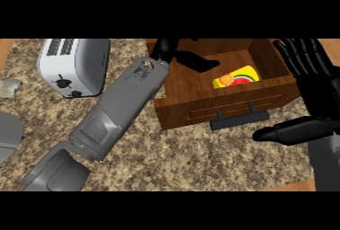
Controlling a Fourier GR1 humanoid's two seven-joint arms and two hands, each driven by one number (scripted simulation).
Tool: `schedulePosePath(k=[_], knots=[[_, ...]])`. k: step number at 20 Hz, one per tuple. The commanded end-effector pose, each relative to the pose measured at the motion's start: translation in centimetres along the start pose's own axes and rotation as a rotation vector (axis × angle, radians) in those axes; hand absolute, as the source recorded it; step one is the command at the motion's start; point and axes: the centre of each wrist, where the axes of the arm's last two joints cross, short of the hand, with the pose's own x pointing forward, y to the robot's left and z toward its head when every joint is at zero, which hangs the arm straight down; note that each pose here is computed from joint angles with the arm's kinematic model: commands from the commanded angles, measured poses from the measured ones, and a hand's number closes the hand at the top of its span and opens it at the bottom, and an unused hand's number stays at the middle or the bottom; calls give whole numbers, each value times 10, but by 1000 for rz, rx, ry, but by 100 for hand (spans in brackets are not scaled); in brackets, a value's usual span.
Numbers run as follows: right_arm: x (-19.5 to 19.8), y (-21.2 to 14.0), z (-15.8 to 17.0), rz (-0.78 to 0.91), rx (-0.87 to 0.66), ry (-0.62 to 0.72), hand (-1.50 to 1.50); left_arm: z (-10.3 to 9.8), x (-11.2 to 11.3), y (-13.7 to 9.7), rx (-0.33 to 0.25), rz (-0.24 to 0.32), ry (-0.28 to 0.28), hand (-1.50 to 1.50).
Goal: Pick up the cup, place it into the drawer and close the drawer
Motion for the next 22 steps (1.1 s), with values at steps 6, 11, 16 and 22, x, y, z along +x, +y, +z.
schedulePosePath(k=[6,11,16,22], knots=[[1,39,-19,-172,299,-57,150,8,-6,-2,22,219,-111,-150],[-4,44,-15,-160,541,40,150,5,2,-1,87,316,-216,-150],[-8,37,1,92,709,239,150,5,2,-1,146,342,-230,-150],[-7,43,11,403,618,282,-150,5,-2,1,194,369,-207,-150]])
